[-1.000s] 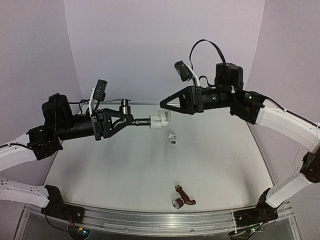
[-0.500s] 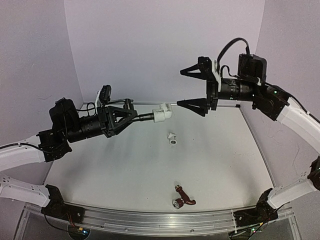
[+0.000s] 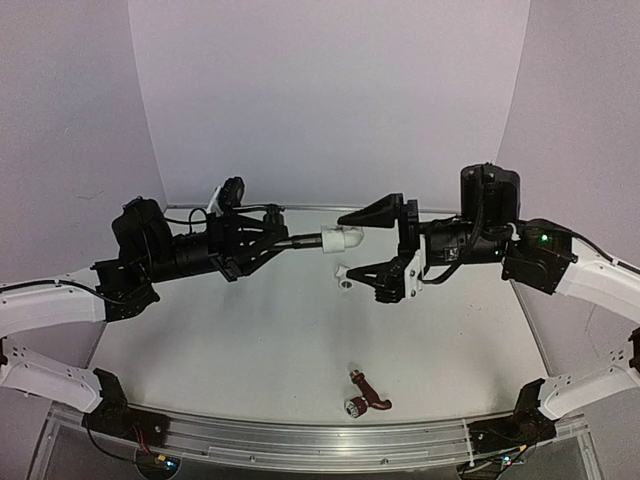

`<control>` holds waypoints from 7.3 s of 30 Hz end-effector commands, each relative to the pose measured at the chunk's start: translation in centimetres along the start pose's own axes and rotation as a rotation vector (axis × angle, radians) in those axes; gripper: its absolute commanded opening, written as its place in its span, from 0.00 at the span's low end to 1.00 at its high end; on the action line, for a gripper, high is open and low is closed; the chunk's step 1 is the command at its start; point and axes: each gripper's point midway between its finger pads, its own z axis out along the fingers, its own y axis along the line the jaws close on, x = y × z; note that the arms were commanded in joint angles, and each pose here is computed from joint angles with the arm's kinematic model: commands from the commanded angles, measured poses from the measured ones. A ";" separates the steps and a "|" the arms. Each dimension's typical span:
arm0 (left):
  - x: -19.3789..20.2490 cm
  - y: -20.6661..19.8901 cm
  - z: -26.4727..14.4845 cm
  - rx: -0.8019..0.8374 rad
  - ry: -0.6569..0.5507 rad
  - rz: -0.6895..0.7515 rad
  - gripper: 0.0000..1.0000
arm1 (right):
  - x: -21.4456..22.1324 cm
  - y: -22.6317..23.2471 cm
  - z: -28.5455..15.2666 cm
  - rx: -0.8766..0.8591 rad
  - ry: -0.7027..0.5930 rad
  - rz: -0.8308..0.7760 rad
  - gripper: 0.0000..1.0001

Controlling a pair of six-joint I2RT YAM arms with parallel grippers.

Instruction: Install the water faucets

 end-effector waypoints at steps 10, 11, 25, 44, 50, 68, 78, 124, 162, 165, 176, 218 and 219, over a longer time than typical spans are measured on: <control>0.3 -5.0 0.0 0.169 0.060 0.189 0.00 | 0.4 -2.9 0.5 0.110 0.042 0.075 0.34; 0.3 -5.0 -0.1 0.167 0.055 0.217 0.00 | 0.2 -3.2 0.4 0.109 0.033 0.113 0.30; 1.5 -5.0 -0.6 0.110 0.090 0.737 0.00 | -2.3 -3.7 1.8 -0.088 -0.098 1.012 0.14; -0.7 -5.2 -2.8 -0.083 -0.047 0.871 0.00 | -4.0 -4.5 2.2 -0.331 -0.225 1.592 0.77; -0.8 -5.6 -1.8 -0.012 -0.068 0.656 0.00 | -0.1 -6.6 -0.4 0.010 -0.046 1.063 0.94; 0.0 -8.7 -0.8 0.108 0.032 0.363 0.00 | 1.1 -1.9 -3.2 0.229 0.150 -0.040 0.98; 0.1 -8.0 0.1 0.110 0.045 0.287 0.00 | -1.3 -3.3 -2.3 0.357 0.102 -0.213 0.94; 0.6 -4.7 0.9 -0.004 0.086 0.297 0.00 | -2.8 -6.2 -1.5 0.364 0.097 -0.150 0.83; 2.6 -8.5 -0.5 0.138 0.192 0.341 0.00 | -0.6 -3.6 -0.7 0.277 0.159 -0.124 0.83; 2.4 -8.7 -0.5 0.143 0.185 0.341 0.00 | -0.8 -3.1 -0.7 0.260 0.145 -0.123 0.83; 2.4 -8.8 0.3 0.161 0.201 0.320 0.00 | -1.3 -1.4 -0.7 0.206 0.113 -0.139 0.84; 0.7 -9.6 -0.5 0.231 0.034 0.453 0.00 | -1.2 -2.1 -1.3 0.098 0.020 0.564 0.86; 0.7 -9.5 -0.5 0.230 0.029 0.459 0.00 | -1.2 -2.0 -1.1 0.092 0.015 0.580 0.85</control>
